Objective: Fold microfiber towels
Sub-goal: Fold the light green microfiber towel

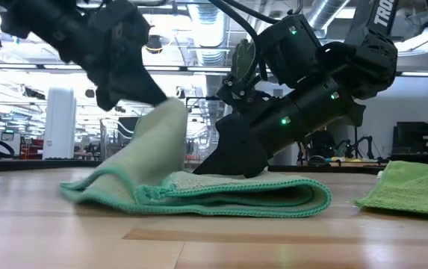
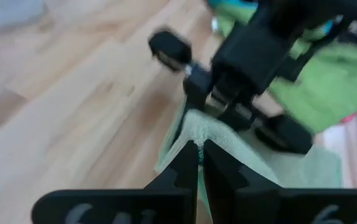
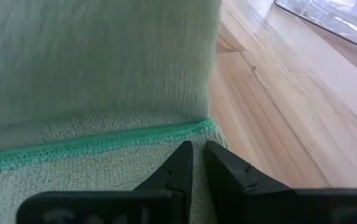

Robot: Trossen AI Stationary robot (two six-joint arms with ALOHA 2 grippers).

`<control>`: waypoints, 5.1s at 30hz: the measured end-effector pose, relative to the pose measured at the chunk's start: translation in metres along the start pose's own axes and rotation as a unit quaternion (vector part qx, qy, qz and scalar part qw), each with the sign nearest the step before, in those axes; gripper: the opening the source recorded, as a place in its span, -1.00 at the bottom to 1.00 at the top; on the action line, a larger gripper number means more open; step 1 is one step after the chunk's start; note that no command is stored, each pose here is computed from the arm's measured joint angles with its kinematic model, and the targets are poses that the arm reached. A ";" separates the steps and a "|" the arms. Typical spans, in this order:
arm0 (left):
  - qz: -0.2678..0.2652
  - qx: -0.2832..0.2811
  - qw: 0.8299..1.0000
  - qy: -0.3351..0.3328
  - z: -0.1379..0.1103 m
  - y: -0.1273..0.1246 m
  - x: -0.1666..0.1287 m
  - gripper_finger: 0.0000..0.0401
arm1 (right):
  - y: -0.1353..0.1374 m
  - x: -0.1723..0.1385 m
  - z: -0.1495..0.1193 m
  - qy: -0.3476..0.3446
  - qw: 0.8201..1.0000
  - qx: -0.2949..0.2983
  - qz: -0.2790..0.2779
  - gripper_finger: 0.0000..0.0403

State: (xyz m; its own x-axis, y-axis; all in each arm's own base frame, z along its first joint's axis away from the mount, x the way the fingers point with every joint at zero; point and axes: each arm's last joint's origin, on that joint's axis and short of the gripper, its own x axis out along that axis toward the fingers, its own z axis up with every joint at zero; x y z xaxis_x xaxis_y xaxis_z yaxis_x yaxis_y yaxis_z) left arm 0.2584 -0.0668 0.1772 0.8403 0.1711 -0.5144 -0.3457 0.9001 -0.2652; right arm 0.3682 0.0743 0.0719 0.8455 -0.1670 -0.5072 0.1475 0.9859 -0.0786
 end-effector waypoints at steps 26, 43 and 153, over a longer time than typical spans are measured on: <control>-0.017 0.009 1.000 0.003 0.006 -0.010 0.056 -0.98 | 0.006 -0.052 0.041 0.011 1.000 -0.015 -0.013 -0.66; 0.015 -0.008 1.000 0.011 0.002 -0.007 0.076 -0.98 | 0.040 -0.073 -0.003 0.091 0.995 -0.007 -0.051 -0.66; 0.057 0.117 0.985 0.117 -0.073 -0.106 0.028 -0.98 | 0.047 -0.061 -0.015 0.086 0.996 0.010 -0.030 -0.66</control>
State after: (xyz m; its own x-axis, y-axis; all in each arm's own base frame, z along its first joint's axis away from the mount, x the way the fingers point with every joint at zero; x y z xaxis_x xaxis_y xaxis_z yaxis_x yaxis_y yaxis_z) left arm 0.2881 -0.1862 0.1311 0.6734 0.2034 -0.7108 -0.3030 0.9529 -0.0144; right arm 0.3154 0.1309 0.0862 0.7342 -0.2198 -0.6423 0.2064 0.9736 -0.0972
